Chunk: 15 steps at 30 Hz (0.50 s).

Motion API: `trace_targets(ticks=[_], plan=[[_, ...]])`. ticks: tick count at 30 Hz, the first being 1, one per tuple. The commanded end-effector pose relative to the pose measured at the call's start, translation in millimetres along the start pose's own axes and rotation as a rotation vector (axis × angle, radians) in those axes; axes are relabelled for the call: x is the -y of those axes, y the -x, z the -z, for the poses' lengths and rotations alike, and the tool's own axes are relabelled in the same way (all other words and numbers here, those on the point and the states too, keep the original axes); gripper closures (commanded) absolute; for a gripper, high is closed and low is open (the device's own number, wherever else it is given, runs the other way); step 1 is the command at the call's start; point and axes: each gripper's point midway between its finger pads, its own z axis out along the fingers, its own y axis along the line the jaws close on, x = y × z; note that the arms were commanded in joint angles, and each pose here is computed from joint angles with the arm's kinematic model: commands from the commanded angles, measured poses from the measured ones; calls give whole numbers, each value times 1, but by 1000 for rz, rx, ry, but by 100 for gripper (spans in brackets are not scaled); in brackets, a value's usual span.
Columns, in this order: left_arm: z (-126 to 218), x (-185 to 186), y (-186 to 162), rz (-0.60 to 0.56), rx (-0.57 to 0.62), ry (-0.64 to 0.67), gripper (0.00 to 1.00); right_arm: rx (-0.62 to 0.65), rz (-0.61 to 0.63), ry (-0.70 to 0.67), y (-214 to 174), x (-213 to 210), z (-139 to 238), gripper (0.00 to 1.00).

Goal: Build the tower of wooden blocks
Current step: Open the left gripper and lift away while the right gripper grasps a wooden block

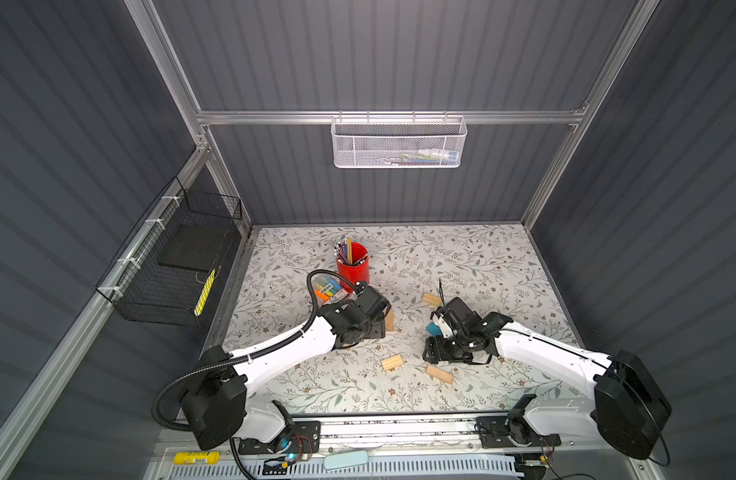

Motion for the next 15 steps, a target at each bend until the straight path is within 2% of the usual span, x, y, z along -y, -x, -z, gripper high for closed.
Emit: trace_targets(ticks=[1,15], plan=[[2,0,4,11,35,-15,25,-17,18,5,-8,-1,-9,20],[4,-7,-1,70,42,-17,15,-88,100,-54,-45,-4,-24,24]])
